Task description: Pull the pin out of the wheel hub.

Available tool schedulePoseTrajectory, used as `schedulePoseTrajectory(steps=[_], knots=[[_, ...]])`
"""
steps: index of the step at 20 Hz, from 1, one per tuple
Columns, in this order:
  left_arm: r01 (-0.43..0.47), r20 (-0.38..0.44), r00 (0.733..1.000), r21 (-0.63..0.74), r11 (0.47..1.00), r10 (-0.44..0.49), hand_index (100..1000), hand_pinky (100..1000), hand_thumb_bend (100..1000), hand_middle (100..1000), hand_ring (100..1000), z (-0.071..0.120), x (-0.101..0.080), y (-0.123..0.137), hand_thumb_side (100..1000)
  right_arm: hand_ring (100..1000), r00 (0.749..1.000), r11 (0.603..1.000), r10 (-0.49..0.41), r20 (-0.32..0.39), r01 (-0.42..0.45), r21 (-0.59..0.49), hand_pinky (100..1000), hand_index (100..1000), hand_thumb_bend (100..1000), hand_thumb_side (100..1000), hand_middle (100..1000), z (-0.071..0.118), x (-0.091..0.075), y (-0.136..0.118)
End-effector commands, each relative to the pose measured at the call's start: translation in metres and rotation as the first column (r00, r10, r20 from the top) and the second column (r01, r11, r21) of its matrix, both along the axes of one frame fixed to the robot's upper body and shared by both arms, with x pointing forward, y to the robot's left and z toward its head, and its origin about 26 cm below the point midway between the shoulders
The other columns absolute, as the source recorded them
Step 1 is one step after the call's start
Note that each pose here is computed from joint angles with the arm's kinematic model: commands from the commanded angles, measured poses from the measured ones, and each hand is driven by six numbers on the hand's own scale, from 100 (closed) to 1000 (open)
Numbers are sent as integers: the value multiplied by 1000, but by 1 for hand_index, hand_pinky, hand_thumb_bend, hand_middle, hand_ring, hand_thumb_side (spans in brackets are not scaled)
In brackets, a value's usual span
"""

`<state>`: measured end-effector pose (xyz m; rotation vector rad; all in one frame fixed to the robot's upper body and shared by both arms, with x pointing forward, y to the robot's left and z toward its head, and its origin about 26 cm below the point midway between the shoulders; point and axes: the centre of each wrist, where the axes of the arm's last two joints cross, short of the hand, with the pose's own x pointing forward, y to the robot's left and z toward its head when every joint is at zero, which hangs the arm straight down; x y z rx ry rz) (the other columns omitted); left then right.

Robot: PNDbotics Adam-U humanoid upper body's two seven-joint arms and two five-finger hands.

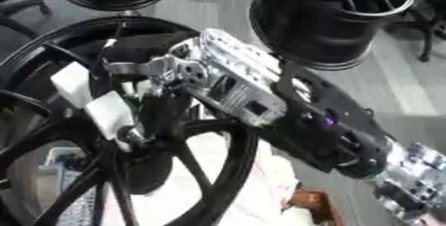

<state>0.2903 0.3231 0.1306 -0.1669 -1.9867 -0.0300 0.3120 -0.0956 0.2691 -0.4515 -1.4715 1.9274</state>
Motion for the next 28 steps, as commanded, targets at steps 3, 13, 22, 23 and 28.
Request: schedulePoseTrajectory(steps=[3, 13, 22, 23, 28], knots=[[6, 34, 999, 21, 1000, -7, 797, 732, 148, 748, 737, 11, 0, -2, 849, 863, 999, 999, -35, 2, 35, 3, 876, 782, 374, 168, 759, 0, 6, -1], [4, 37, 999, 28, 1000, -5, 796, 734, 144, 748, 738, 11, 0, -2, 847, 846, 999, 999, -32, -4, 32, 32, 864, 728, 328, 163, 687, -4, 10, 0], [2, 31, 1000, 34, 999, -4, 796, 736, 146, 751, 740, 10, 1, -2, 852, 838, 999, 996, -23, -25, 25, 81, 857, 692, 321, 158, 634, 0, 6, 0], [2, 30, 1000, 34, 999, -3, 796, 737, 146, 751, 740, 10, 1, -2, 852, 842, 999, 996, -19, -27, 22, 82, 857, 717, 357, 153, 658, 0, 5, 0], [1, 28, 1000, 35, 999, -2, 795, 738, 145, 751, 741, 10, 1, -2, 852, 841, 1000, 997, -8, -26, 10, 74, 857, 733, 389, 148, 674, 4, 2, -1]])
